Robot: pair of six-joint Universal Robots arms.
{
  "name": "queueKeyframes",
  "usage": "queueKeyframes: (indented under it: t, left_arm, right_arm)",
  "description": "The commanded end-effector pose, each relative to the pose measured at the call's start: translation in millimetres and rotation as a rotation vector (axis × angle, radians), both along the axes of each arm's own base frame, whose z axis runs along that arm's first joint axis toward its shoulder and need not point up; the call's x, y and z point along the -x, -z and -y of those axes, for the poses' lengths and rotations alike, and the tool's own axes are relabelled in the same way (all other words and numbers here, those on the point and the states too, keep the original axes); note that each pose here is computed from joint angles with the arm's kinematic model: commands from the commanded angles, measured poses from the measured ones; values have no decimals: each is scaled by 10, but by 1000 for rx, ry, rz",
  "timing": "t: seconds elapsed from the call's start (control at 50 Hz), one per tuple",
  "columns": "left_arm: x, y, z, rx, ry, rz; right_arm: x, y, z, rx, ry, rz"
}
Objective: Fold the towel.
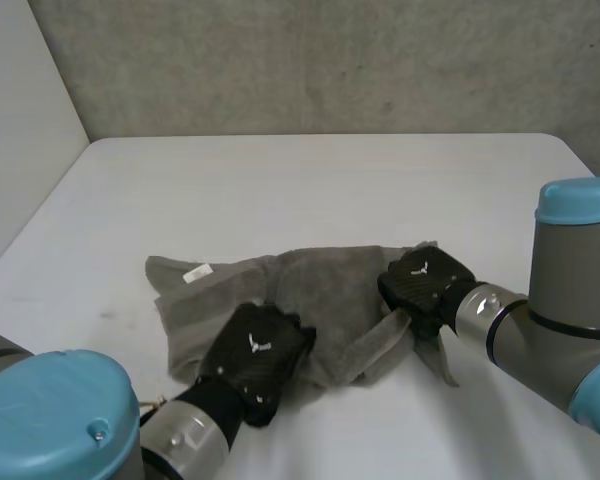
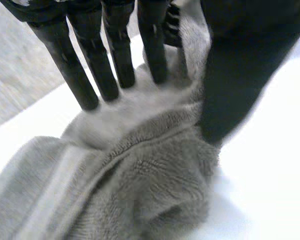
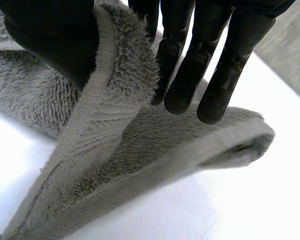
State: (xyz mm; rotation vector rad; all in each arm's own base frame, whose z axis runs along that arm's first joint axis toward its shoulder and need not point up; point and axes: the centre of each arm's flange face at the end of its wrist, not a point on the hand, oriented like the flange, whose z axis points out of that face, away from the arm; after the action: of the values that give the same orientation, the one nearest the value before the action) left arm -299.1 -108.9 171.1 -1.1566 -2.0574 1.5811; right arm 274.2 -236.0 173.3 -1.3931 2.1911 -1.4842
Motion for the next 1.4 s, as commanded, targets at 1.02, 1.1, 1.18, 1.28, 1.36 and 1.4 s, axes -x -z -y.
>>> queueKeyframes:
  t: [1.02, 1.1, 1.18, 1.28, 1.36, 1.4]
  left_arm:
    - [-459, 385, 801, -129, -169, 37]
    - [-449, 394, 888, -98, -179, 25]
    - [-381, 252, 1121, 14, -190, -32]
    - [-247, -229, 1506, 264, -182, -90]
    - [-105, -1110, 1856, 599, -183, -185]
    - [-70, -1399, 1906, 698, -185, -233]
  right_arm:
    - [428, 271, 17, -15, 120, 23]
    - [415, 238, 60, 8, 119, 31]
    - [389, 158, 151, 56, 118, 46]
    - [275, -158, 430, 233, 113, 111]
    - [163, -724, 813, 519, 121, 272]
    - [129, -956, 890, 632, 118, 345]
